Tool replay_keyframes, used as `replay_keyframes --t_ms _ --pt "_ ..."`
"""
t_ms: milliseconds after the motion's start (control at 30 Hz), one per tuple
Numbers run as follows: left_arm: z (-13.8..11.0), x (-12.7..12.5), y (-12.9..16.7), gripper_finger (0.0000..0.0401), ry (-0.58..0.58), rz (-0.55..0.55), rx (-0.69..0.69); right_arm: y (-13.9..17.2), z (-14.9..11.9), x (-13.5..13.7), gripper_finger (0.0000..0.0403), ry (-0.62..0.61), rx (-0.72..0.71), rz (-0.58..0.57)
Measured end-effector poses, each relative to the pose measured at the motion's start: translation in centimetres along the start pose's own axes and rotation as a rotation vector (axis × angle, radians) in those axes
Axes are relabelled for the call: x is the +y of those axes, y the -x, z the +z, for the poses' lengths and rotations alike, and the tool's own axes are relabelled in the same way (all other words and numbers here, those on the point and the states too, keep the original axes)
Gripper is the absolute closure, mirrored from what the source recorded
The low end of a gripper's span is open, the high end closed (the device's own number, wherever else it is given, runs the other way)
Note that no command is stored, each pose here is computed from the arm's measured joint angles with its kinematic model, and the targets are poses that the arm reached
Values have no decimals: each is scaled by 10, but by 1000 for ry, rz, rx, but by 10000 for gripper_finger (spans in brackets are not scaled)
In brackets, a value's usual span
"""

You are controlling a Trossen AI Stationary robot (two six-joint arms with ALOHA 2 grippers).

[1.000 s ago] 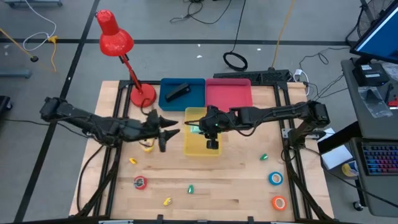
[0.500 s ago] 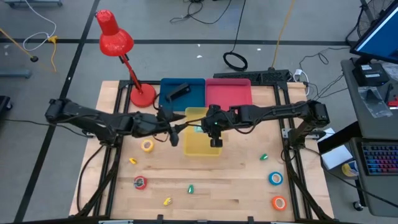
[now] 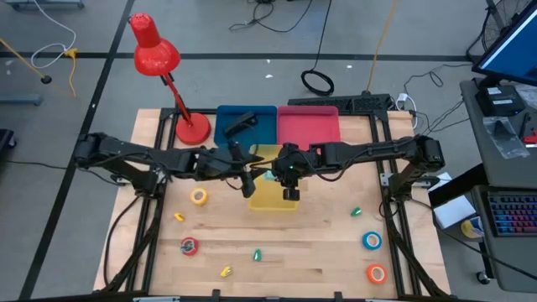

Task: Pick and place Stapler, Stapler remover, tape
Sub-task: Put the light blue stapler into the blue bin

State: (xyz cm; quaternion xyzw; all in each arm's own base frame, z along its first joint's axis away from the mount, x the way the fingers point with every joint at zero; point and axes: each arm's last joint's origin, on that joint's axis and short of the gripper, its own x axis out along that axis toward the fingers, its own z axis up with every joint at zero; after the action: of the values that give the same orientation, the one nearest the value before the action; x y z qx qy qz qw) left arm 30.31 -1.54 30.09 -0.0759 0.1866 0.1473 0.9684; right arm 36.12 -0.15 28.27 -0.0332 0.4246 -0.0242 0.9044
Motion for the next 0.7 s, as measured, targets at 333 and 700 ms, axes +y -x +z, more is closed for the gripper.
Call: replay_keyframes --t_ms 333,700 --pt "-6 2 -8 215 -23 -7 75 0 1 0 290 0 -9 -1" --pt "-6 5 -16 215 -142 -86 78 0 2 0 290 6 -20 -1"
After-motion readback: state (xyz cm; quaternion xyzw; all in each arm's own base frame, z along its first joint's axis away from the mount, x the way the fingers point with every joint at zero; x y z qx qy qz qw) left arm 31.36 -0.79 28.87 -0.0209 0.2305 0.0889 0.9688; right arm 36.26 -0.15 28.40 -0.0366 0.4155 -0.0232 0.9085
